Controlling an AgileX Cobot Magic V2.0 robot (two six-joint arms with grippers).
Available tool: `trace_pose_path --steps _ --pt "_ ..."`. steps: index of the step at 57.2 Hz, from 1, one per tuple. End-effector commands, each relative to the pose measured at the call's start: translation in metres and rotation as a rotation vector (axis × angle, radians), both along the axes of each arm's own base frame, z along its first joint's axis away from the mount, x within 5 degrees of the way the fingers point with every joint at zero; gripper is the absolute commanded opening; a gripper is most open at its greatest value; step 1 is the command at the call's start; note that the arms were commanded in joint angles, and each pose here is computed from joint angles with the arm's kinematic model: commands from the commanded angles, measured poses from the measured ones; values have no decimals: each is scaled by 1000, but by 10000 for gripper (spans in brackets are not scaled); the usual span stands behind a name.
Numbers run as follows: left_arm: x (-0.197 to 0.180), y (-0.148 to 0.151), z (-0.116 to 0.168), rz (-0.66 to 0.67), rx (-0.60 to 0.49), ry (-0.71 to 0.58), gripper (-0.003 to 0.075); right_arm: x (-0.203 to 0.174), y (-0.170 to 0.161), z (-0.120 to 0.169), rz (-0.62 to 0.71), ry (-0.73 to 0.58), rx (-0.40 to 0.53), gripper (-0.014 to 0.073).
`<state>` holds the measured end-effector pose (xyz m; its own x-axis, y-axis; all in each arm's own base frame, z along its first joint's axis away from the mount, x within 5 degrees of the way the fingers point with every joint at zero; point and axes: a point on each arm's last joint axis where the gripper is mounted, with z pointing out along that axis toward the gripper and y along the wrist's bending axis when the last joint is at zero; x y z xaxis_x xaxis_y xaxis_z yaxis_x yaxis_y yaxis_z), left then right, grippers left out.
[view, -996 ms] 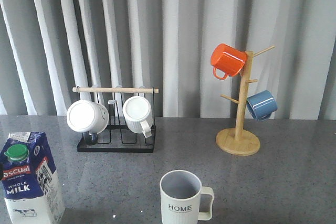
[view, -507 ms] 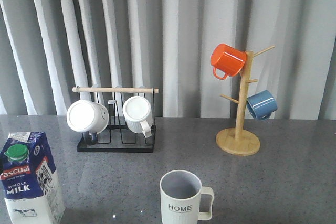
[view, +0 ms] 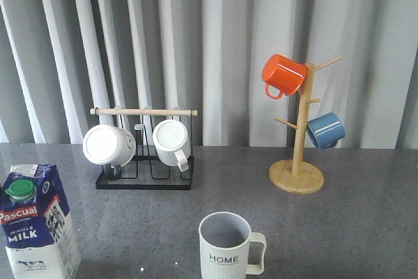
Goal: Place milk next to cup
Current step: 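Move the left gripper down onto the top of the Pascual milk carton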
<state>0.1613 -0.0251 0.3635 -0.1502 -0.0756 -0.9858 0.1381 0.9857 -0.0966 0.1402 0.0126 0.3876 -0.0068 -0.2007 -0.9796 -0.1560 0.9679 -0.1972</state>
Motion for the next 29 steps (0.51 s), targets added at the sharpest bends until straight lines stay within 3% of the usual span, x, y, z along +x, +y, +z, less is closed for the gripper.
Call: trace_pose_path --steps 1,18,29 --pt "1 -1 10 -8 -8 -111 540 0 -3 12 -35 -57 12 -6" --pt "2 -3 -38 -23 -40 -278 540 0 -3 12 -35 -57 13 -6" --pt "19 -6 -53 -24 -56 -219 545 0 -3 12 -35 -57 13 -6"
